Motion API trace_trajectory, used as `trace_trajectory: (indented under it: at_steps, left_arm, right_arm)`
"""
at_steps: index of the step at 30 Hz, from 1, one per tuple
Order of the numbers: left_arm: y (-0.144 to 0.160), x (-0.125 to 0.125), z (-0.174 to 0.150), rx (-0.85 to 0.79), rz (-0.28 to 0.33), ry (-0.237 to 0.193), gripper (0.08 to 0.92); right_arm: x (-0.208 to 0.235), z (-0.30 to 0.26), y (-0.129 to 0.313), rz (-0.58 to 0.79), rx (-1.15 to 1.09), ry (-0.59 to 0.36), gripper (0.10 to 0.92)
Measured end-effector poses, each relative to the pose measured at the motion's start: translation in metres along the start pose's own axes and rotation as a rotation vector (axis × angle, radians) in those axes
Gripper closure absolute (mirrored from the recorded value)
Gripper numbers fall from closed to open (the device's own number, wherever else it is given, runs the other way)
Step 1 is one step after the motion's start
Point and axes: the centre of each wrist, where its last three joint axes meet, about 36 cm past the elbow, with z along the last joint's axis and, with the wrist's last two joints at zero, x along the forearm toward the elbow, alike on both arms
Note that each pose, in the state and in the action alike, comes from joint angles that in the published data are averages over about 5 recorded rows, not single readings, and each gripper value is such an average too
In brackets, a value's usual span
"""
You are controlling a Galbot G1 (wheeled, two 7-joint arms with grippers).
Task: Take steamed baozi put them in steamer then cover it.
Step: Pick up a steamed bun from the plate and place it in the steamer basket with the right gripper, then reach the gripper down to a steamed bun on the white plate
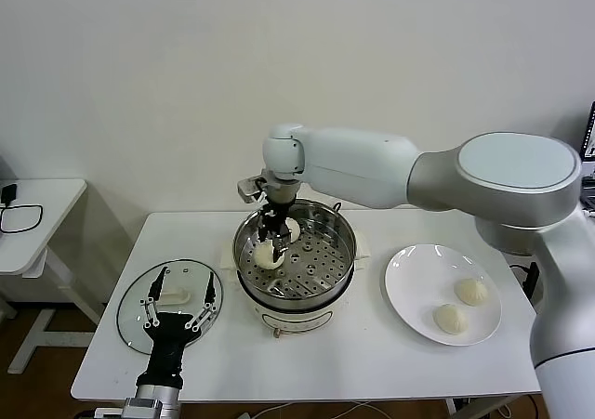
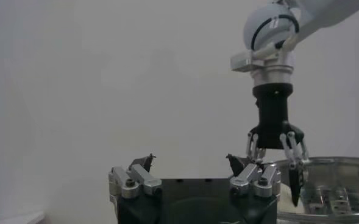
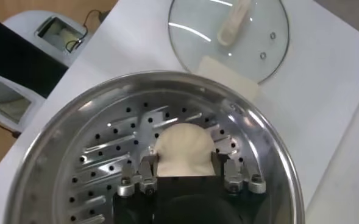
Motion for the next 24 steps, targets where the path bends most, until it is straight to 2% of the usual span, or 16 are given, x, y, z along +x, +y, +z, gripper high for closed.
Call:
trace_trajectory:
  at_steps: [10, 18, 24]
  left_arm:
    - [0.0, -0.001, 0.001, 0.001, -0.002, 0.002, 0.177]
    - [0.002, -0.001, 0.001, 0.0, -0.003, 0.001, 0.177]
    - [0.0, -0.001, 0.001, 0.003, 0.002, 0.005, 0.177]
  right_arm:
    - [-0.006, -0.008, -0.001, 0.011, 0.013, 0.012, 0.213]
    - [0.03, 0.013, 0.013, 0.029, 0.045, 0.036, 0.2]
    - [0.077, 0.076, 0.043, 0.03, 0.024, 0.071, 0.2]
